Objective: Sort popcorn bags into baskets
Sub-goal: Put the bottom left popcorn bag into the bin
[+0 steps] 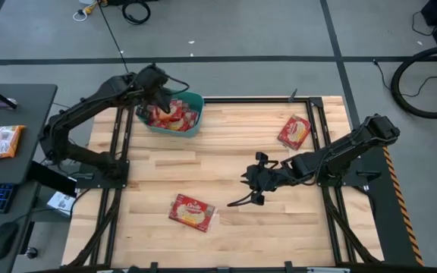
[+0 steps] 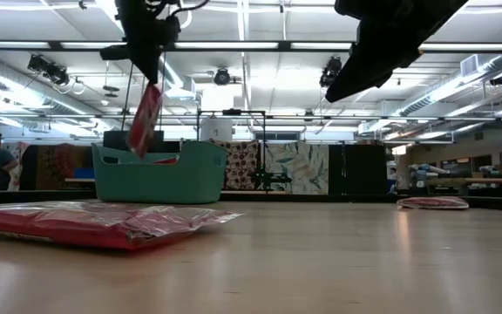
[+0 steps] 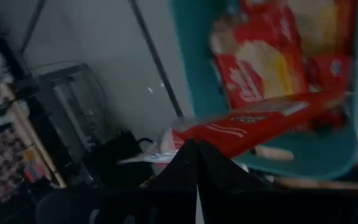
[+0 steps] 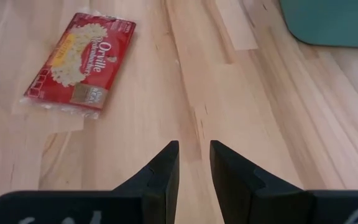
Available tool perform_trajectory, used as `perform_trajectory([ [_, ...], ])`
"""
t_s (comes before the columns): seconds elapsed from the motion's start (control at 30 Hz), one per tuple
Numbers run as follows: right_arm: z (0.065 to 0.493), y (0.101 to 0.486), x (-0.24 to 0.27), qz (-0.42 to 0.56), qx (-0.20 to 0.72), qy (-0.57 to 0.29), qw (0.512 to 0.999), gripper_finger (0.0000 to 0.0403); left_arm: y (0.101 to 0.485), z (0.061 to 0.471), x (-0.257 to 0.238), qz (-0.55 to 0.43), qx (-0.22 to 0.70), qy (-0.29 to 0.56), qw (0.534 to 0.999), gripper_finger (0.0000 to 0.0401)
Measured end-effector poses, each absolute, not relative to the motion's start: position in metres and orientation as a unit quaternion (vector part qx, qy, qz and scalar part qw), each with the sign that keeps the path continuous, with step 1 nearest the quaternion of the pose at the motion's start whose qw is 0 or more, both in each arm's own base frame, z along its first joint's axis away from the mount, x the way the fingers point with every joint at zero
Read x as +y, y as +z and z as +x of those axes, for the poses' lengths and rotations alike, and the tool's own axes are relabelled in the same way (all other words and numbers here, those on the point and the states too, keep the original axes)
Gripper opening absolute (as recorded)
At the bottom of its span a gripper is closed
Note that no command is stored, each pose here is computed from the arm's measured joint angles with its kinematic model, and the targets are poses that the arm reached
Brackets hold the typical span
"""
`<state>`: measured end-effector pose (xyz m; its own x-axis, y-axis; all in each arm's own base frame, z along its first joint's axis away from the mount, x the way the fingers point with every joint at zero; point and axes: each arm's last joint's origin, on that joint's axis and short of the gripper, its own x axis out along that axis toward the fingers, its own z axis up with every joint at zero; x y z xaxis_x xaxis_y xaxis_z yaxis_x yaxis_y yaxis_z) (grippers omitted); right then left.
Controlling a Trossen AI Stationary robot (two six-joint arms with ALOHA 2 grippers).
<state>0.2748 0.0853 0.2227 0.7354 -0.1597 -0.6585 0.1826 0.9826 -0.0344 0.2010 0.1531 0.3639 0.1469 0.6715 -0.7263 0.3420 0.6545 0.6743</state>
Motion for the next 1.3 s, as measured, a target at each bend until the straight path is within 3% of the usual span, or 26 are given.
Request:
perform_trajectory([
  [0.27,0.276,0.225,0.087,0.02,0.339,-0.089,0.936,0.0096,0.328,0.199,0.166,0.423,0.707,0.053,0.565,0.0],
  [0.43,0.276,0.225,0.087,0.019,0.341,-0.088,0.936,0.0096,0.307,0.209,0.164,0.473,0.702,0.031,0.532,0.0],
  [0.8,0.276,0.224,0.087,0.02,0.343,-0.085,0.935,0.0096,0.257,0.232,0.125,0.514,0.637,-0.072,0.57,0.0],
  [0.97,0.276,0.224,0.087,0.02,0.343,-0.084,0.935,0.0096,0.234,0.232,0.116,0.509,0.633,-0.076,0.578,0.0004],
  [1.13,0.276,0.224,0.087,0.02,0.343,-0.084,0.935,0.0096,0.222,0.228,0.113,0.481,0.634,-0.071,0.601,0.0048],
  [1.3,0.276,0.224,0.087,0.013,0.344,-0.082,0.935,0.0096,0.228,0.231,0.116,0.446,0.625,0.025,0.64,0.0118],
])
